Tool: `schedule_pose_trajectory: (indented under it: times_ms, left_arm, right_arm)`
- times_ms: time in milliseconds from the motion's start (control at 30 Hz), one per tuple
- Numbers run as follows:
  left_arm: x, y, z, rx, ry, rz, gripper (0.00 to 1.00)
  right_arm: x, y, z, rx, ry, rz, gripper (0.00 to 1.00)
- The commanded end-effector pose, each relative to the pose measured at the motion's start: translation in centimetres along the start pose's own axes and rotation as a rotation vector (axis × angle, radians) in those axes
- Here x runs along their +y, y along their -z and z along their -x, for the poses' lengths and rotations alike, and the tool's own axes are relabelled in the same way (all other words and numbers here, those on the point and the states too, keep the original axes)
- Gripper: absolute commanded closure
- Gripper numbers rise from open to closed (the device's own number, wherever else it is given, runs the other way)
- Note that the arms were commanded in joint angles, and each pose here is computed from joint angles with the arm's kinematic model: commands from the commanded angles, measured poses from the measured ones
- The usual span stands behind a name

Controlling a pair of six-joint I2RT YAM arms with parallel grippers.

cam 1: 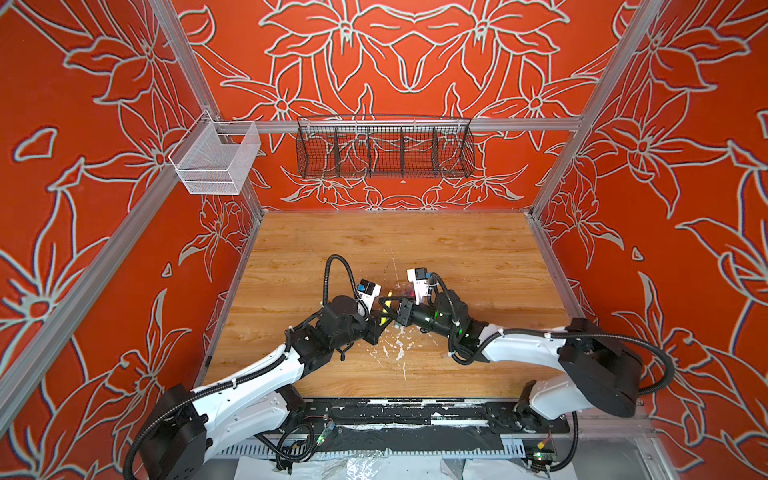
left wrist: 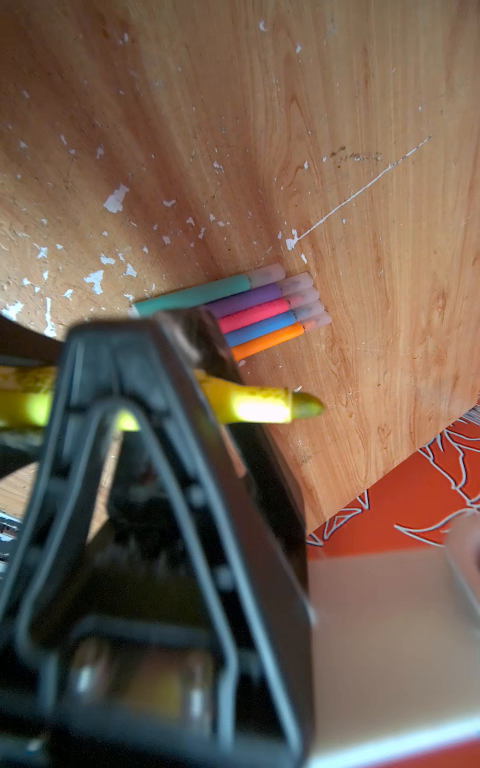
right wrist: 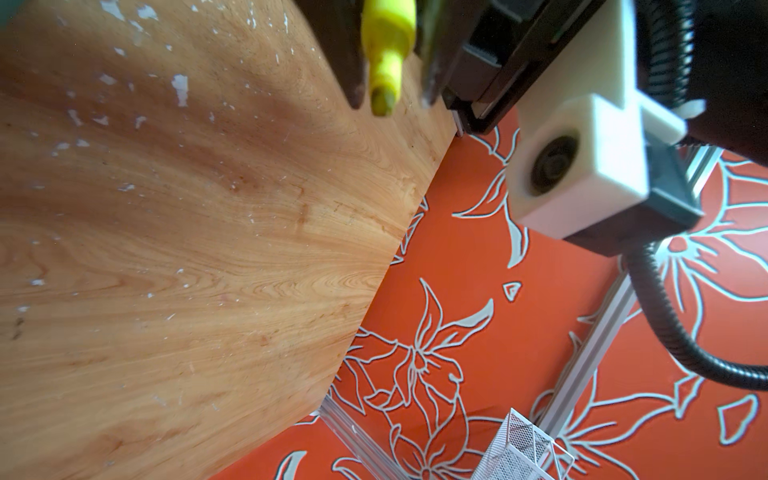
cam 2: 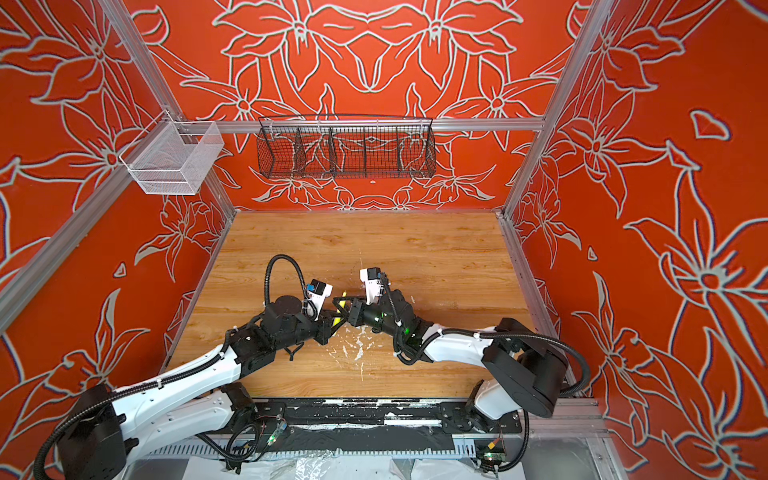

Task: Insert the pens into the pen caps
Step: 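Hold the yellow marker up with the left gripper while the right gripper nears the cap, then lower the right gripper over the translucent cap and close on it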

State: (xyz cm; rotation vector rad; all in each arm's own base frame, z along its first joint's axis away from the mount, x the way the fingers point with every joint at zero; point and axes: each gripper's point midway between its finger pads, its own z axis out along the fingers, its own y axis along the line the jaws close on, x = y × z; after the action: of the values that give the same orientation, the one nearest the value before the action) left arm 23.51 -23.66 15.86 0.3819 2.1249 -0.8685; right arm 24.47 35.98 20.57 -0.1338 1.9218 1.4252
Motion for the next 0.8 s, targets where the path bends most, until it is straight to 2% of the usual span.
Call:
schedule_pose_trajectory:
  times_ms: [0,67,233,433,567,767]
  left_arm:
    - [0.7,-0.1,-0.2,-0.010,0.013,0.036,1.00]
    - [1.1,-0.2,-0.4,-0.008,0.019,0.048,1.00]
    - [1.9,-0.3,-1.0,-0.023,0.031,0.072,1.00]
    - [2.8,-0.8,-1.8,0.007,0.023,0.107,1.00]
    - [2.4,-1.0,-2.0,0.018,-0.001,0.082,1.00]
    - [1.6,-1.0,-1.7,0.007,-0.031,0.038,1.00]
  right_arm:
    - [0.2,2.0,1.1,-0.030,0.054,-0.070,0.60]
    - [-1.2,3.9,0.9,-0.013,0.083,-0.173,0.54]
    - [-5.3,8.8,-0.3,0.033,0.104,-0.420,0.52]
    - [-9.8,14.1,-3.7,0.204,0.105,-0.679,0.52]
    - [-11.3,16.5,-6.1,0.340,0.090,-0.774,0.52]
    - [-11.9,17.8,-9.0,0.497,0.039,-0.803,0.52]
